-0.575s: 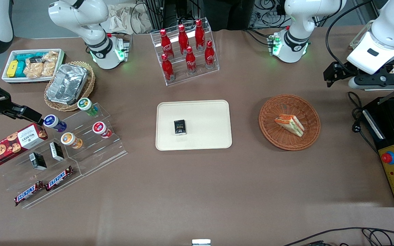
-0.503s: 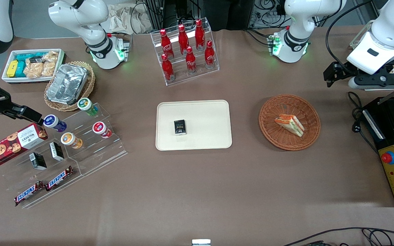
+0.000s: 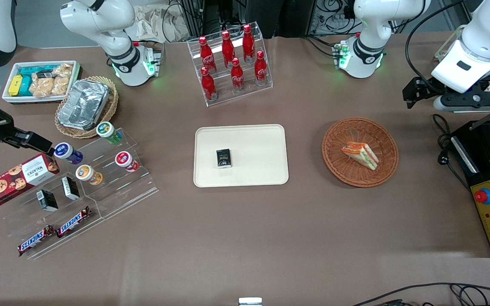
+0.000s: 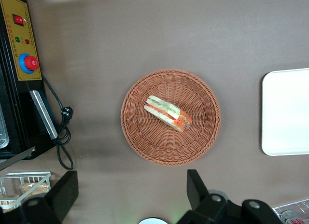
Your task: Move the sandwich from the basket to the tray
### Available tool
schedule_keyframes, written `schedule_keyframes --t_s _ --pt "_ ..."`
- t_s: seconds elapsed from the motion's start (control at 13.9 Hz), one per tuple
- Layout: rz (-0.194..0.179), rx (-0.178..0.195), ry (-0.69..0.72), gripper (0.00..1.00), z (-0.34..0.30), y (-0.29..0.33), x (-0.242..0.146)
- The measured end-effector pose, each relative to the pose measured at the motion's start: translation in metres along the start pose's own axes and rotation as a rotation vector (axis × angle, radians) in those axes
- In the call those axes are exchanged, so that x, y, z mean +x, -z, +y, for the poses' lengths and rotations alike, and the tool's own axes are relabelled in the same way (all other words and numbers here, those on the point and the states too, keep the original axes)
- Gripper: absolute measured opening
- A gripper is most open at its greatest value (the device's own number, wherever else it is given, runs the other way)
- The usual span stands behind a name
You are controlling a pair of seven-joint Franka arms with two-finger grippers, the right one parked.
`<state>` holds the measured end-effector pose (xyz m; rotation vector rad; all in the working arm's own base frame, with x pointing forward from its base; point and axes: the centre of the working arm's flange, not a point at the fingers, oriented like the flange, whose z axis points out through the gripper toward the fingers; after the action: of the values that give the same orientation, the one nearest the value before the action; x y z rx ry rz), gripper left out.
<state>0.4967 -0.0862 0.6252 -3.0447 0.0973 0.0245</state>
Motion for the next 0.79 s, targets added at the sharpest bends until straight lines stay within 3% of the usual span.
schedule_keyframes --t_s 0.36,0.79 --pt "-0.01 0.003 0.175 1.0 0.001 -0.005 0.0" --pt "-0.058 -0.015 0.369 1.0 0.008 -0.035 0.001"
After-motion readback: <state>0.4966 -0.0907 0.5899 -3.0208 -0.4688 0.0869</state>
